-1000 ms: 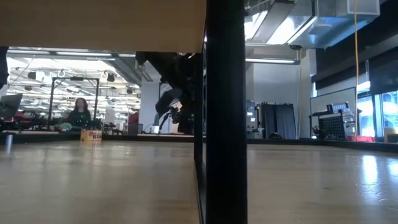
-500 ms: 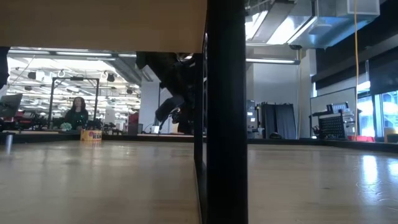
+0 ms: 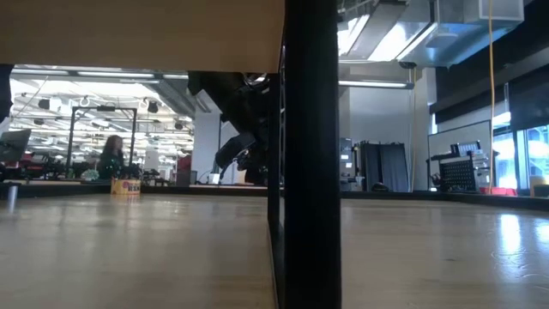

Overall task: Pick and place cans onto a shelf
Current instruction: Put the canned salmon on the shelf

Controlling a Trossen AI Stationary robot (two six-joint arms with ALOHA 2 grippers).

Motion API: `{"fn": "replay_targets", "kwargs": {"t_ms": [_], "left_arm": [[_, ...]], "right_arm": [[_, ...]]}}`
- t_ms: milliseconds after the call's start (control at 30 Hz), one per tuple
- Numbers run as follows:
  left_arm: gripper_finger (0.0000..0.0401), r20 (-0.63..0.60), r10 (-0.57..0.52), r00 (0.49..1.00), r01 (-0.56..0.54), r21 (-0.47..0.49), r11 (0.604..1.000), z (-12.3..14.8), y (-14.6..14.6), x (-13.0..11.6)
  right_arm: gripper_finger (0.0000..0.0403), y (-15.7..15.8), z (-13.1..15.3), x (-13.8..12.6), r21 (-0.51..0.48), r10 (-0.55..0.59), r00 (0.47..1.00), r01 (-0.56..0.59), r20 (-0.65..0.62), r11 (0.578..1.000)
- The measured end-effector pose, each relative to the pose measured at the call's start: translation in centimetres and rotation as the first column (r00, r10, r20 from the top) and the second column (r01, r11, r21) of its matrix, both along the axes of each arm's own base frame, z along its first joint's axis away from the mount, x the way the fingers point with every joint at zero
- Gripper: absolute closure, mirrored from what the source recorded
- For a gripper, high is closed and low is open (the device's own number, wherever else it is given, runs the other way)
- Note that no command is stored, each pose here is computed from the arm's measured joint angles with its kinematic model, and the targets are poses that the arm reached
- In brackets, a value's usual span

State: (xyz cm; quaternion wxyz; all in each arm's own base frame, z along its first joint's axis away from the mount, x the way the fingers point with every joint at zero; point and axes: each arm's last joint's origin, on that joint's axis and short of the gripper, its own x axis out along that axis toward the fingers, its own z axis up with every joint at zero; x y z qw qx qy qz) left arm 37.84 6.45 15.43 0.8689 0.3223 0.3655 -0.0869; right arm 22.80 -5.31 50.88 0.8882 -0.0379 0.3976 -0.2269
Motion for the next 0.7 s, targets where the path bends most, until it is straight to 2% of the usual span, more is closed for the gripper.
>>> {"fn": "replay_targets", "kwargs": {"t_ms": [400, 700], "left_arm": [[0.0360, -0.015, -0.017, 1.000, 0.017, 0.019, 1.000, -0.9, 0.2, 0.2], [0.0360, -0.035, -0.023, 0.999, 0.027, 0.110, 0.994, -1.4, 0.4, 0.4]], "right_arm": [[0.0344, 0.0, 0.0, 0.0, 0.000, 0.000, 1.000, 0.000, 0.000, 1.000], [0.0344, 0.0, 0.0, 0.0, 0.000, 0.000, 1.000, 0.000, 0.000, 1.000]]}}
